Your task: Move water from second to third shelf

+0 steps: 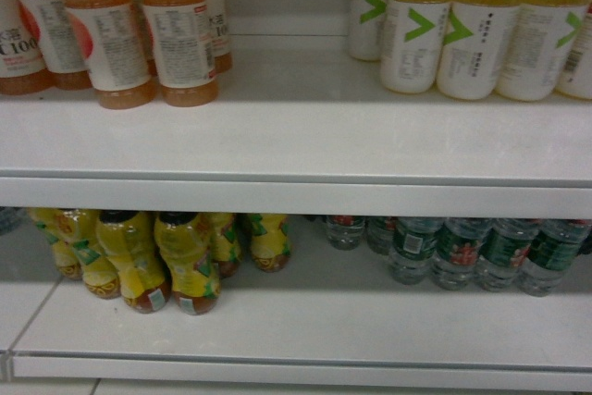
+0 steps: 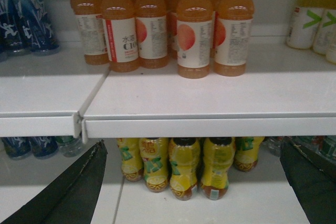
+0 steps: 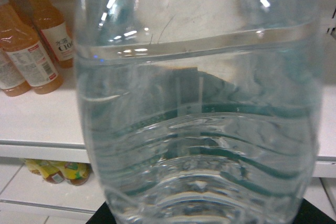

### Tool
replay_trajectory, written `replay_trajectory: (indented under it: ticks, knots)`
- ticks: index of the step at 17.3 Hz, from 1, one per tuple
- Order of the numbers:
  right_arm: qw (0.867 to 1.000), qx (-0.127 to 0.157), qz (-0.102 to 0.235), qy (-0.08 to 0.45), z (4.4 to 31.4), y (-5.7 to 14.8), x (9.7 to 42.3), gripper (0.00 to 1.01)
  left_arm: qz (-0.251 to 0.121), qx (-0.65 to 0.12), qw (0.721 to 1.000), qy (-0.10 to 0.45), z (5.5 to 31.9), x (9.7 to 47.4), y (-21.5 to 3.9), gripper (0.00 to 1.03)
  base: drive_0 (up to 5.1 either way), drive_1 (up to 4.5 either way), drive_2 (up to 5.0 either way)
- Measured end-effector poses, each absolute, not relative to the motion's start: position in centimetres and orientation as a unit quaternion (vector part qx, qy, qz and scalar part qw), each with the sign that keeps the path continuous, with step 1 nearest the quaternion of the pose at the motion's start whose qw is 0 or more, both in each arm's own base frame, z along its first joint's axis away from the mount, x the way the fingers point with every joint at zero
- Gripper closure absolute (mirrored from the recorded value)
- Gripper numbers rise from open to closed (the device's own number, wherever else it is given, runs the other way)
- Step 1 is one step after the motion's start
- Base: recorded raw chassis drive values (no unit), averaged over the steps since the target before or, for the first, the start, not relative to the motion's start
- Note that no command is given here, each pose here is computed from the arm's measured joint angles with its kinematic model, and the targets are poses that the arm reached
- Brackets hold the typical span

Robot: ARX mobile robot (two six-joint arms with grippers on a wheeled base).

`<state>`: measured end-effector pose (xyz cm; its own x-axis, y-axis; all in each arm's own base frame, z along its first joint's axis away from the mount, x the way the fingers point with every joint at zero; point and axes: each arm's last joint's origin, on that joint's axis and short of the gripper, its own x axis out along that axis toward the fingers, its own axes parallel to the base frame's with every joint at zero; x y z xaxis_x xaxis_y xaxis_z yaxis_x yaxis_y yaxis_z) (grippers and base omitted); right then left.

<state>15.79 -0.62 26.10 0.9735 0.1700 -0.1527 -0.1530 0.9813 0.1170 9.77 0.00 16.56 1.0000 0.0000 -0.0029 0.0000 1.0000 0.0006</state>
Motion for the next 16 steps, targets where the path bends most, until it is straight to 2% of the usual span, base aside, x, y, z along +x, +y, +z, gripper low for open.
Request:
replay_trajectory:
  ticks: [16]
  knots:
    - [0.992,0.052,0.081,0.082,26.08,-0.62,15.79,0.61,0.000,0.000,1.000,0.002,16.55,9.77,0.00,0.05,0.0,0.00,0.0]
